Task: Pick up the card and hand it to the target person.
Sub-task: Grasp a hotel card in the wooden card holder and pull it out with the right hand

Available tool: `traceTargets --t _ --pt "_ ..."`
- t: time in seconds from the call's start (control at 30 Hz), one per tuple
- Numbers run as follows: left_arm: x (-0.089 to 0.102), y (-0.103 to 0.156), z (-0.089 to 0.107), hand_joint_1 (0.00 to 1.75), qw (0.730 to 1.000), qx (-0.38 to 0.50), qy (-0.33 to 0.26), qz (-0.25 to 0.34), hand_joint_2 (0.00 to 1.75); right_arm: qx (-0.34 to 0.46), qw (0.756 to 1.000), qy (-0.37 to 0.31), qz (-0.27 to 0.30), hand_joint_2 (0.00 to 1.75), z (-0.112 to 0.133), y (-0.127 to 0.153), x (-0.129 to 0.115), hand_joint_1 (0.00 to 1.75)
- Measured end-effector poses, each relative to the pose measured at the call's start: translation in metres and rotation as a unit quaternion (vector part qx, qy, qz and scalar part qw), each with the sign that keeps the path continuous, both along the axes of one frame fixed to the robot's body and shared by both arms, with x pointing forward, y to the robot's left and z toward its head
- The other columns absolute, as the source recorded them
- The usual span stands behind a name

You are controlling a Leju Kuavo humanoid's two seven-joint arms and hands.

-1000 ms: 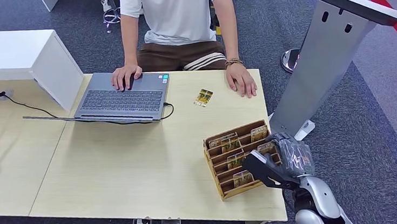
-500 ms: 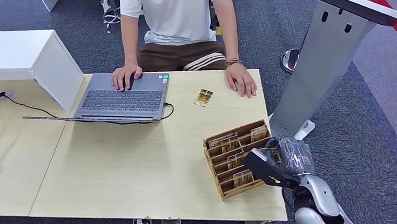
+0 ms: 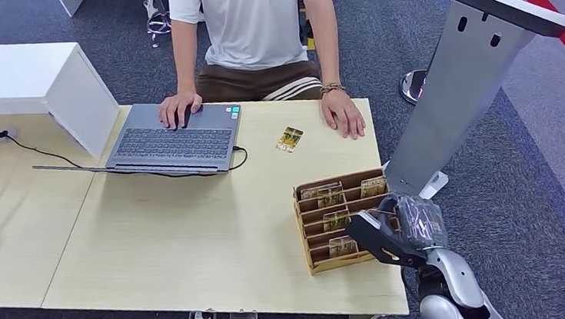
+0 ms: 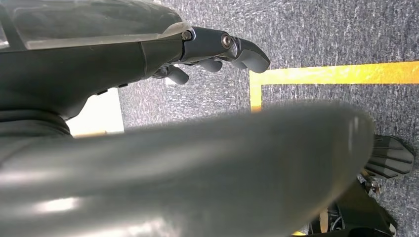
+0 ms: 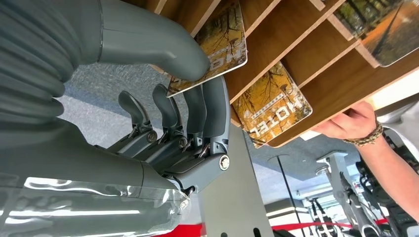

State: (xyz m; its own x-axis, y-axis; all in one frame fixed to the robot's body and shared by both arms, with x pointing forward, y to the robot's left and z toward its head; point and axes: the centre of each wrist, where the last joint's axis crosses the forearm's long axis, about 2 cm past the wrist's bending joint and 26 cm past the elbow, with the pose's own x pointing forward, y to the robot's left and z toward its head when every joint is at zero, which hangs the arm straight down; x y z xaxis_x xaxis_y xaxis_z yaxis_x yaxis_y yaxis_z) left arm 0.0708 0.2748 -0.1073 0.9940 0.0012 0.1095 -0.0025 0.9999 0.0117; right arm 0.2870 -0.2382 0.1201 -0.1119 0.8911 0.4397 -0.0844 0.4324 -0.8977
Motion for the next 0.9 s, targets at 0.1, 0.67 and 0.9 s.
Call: traceTargets --t 0.1,0.67,0.9 --pt "0.000 0.000 0.000 0.00 1.000 -0.002 -0.001 -0.003 1.75 0.003 1.000 0.001 0.002 1.75 0.000 0.001 0.000 1.46" --pt "0.000 0.000 0.000 0.00 1.000 -0.002 -0.001 -0.005 1.75 0.017 1.000 0.004 0.011 1.75 0.000 0.005 0.002 1.47" --pt "0.000 0.000 0.000 0.00 1.000 0.000 0.000 -0.001 1.75 0.003 0.999 -0.032 0.006 1.75 0.014 0.006 0.001 1.47"
